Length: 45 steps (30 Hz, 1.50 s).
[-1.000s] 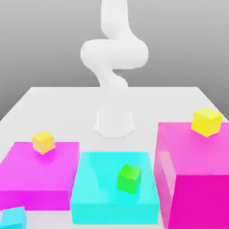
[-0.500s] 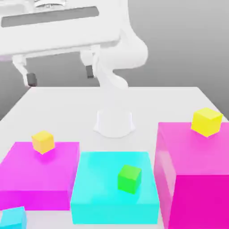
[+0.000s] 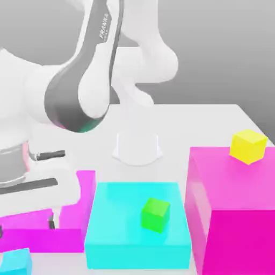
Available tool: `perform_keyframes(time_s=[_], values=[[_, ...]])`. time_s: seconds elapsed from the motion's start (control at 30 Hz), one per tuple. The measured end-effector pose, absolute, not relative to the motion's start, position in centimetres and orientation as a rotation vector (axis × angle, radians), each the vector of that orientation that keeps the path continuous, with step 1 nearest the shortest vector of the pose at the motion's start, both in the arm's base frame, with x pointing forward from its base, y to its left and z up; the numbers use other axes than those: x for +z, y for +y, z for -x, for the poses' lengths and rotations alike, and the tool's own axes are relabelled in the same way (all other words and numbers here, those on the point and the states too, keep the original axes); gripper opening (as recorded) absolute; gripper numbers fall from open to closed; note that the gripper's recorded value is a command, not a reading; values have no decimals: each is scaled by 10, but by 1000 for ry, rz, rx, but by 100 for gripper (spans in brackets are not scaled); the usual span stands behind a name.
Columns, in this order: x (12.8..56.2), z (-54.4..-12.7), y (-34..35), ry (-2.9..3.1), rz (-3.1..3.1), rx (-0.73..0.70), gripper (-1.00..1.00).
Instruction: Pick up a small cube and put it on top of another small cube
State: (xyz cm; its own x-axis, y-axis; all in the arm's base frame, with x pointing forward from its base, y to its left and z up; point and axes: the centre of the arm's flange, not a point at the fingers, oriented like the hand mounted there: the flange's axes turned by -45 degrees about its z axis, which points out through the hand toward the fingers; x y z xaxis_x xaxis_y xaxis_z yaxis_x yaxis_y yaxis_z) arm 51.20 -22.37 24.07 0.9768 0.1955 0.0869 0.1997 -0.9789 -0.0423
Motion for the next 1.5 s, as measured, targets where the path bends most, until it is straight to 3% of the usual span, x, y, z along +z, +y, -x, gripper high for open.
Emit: perform_keyframes(time_s=[0.23,0.27,0.47,0.63,0.83,1.0,1.1,1.17,1.27,1.5], values=[[145,-495,-254,-363,3121,-3,0],[135,-494,-254,-363,3121,-1,-100],[130,-494,-254,-362,3119,1,-100],[189,-496,-249,-378,3110,-1,-100],[240,-526,-112,-744,2906,-20,-100],[293,-519,8,-1085,2732,-12,-100],[328,-500,76,-1300,2631,-1,-100],[348,-491,67,-1302,2638,-8,-100],[383,-449,160,-1616,2497,11,-100],[444,-348,246,-2072,2338,4,-100]])
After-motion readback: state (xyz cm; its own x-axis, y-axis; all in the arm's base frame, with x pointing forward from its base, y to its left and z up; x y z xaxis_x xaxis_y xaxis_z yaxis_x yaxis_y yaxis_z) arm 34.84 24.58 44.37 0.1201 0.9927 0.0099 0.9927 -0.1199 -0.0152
